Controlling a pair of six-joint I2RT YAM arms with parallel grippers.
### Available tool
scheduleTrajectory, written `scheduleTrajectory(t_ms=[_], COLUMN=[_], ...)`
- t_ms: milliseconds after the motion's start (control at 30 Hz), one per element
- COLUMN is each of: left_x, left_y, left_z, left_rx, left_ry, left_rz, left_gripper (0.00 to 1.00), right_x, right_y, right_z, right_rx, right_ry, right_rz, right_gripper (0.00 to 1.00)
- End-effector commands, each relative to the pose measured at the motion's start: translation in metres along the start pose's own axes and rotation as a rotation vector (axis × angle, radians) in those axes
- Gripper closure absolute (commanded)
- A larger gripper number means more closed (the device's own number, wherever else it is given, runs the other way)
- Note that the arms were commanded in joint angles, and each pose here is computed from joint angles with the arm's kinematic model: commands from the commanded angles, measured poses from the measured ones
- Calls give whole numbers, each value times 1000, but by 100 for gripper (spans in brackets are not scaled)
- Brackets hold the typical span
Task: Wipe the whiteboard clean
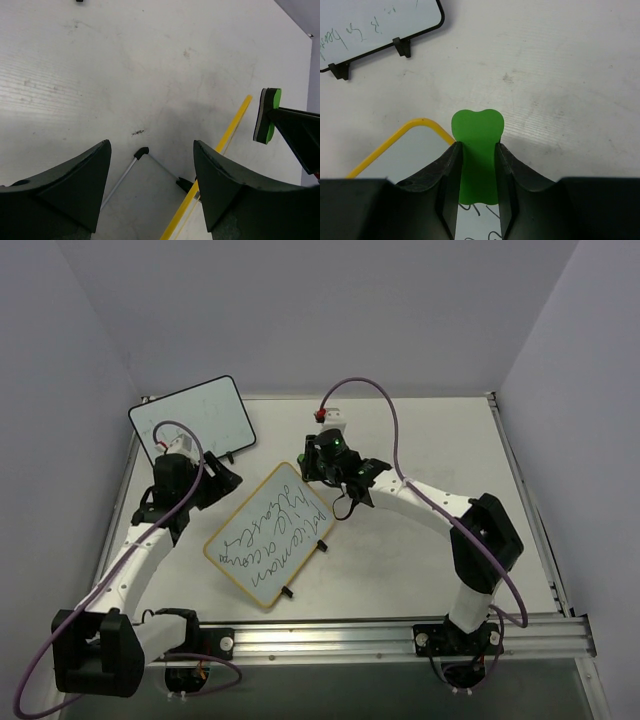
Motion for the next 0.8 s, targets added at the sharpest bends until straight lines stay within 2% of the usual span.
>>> scheduleTrajectory(t_ms=[0,233,433,767], left_x=[-12,-19,-25,-28], left_y=[-1,0,4,-8], left_z=[1,-13,-21,2], left_rx=[-48,-200,-261,-144], left_ry=[-144,-360,-428,-515], left_rz=[31,141,162,286], left_gripper=[26,29,28,28], right_x=[16,29,27,29], right_y=[18,8,10,4], right_z=[-10,-17,-29,-37], right_rx=[-57,-31,-49,-47], right_ry=[44,80,68,68], right_rz=[-6,-41,-40,-54], right_gripper=[91,92,92,92])
Point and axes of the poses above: each gripper's point midway between its finger pads, its own z axis out along the fingers, its own x axis along the line the jaws close on, y = z × x, the point moved 5 cm from there along -z, back along the fingers, and after that the axes turned 12 degrees about -z, right-handed, at the moved point
